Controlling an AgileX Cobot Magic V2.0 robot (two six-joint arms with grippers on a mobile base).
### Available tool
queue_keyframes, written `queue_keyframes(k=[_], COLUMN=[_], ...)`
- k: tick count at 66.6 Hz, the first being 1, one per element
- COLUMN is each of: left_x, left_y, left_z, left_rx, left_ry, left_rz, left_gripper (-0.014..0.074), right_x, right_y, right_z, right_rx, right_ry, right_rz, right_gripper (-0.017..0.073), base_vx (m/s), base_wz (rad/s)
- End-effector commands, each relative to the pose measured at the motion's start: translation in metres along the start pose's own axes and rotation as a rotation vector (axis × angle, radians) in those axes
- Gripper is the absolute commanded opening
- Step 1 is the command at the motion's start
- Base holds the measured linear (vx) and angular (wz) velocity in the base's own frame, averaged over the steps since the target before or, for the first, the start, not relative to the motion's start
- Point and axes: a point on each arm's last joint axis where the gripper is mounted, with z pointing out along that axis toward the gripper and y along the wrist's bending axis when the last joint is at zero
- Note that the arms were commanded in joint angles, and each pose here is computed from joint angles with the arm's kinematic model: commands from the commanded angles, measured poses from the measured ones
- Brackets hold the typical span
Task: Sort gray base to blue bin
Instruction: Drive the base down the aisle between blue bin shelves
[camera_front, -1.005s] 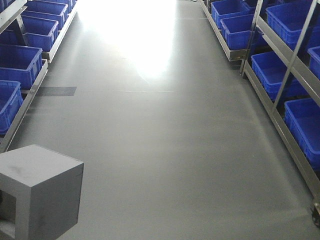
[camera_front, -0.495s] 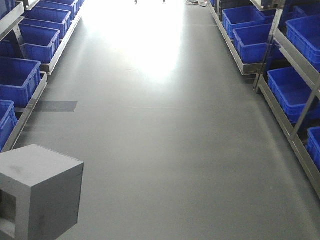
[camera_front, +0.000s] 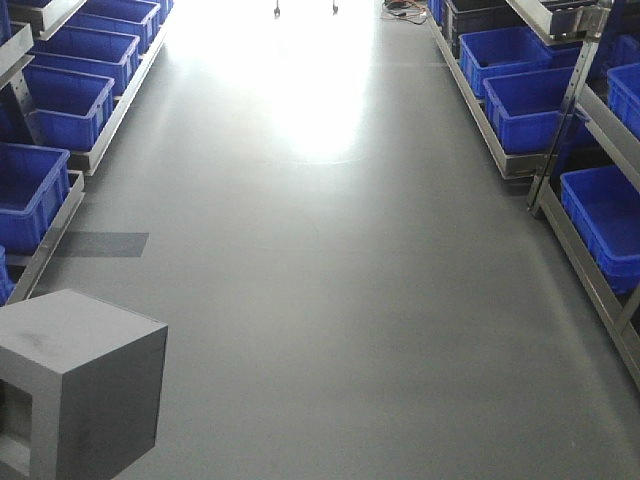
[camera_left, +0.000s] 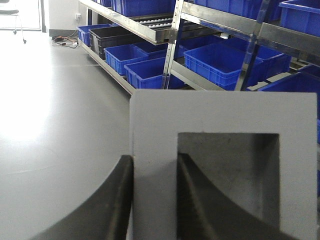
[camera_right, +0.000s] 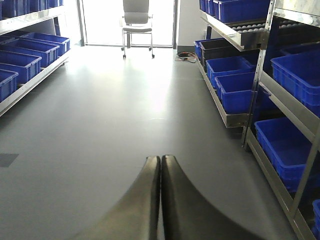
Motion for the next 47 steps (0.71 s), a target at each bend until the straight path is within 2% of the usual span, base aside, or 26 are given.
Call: queue_keyframes(k=[1, 47], left_x=[-0.0178, -0.0178], left_y=[-0.0054, -0.0054], left_z=[-0.0024, -0.0024], left_rx=[0.047, 0.047], left_ry=[-0.118, -0.118], left_rz=[-0.008, -0.008], left_gripper=[-0.0007, -0.0007], right_x=[-0.0056, -0.0056], right_y=[-0.0001, -0.0001], right_z=[-0.0004, -0.0004], right_rx=[0.003, 0.003], right_ry=[-0.080, -0.080], right_rz=[-0.020, -0.020], right_gripper=[-0.0005, -0.0005], base_vx=[0.41, 0.42], base_wz=[-0.03, -0.02])
